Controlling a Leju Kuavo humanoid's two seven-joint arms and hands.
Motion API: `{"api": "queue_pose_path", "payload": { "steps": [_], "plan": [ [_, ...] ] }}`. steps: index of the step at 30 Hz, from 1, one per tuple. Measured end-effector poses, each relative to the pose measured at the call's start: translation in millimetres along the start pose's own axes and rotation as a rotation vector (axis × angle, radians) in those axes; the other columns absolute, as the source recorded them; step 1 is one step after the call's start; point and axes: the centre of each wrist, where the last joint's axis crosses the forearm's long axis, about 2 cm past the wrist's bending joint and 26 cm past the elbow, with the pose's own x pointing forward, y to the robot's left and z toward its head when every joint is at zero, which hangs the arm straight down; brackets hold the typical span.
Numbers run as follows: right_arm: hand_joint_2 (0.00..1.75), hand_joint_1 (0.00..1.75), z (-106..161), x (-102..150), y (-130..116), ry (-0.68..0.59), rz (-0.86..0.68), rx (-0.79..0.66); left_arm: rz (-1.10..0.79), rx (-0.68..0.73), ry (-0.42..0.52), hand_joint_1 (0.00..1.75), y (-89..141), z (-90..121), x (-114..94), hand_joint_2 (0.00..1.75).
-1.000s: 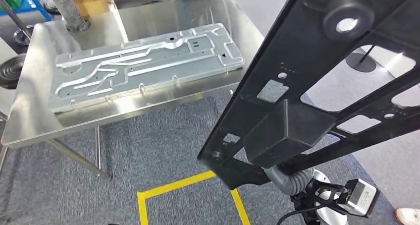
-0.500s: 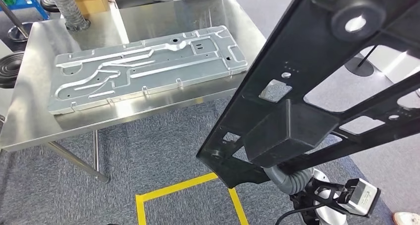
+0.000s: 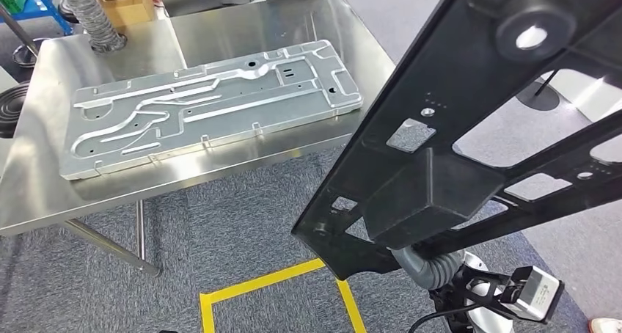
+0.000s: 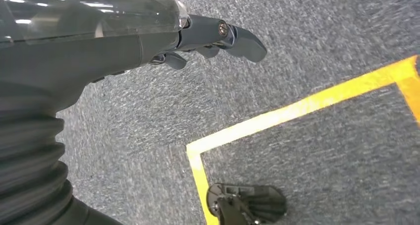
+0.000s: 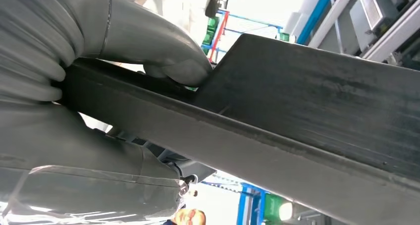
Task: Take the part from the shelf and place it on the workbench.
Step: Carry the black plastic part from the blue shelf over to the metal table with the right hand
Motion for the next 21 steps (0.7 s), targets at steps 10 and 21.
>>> {"api": "queue_pose_path", "payload": {
  "steps": [10, 21],
  "plan": [
    [1.75, 1.73, -2.3, -0.2, -0.2, -0.004, -0.003, 0.01, 0.0, 0.0, 0.003, 0.0, 0.1, 0.3, -1.2, 1.75],
    [1.75, 1.73, -0.7, -0.5, 1.2, 0.005, -0.005, 0.009, 0.004, -0.006, 0.002, 0.0, -0.9, 0.6, -1.5, 1.75]
  ]
}}
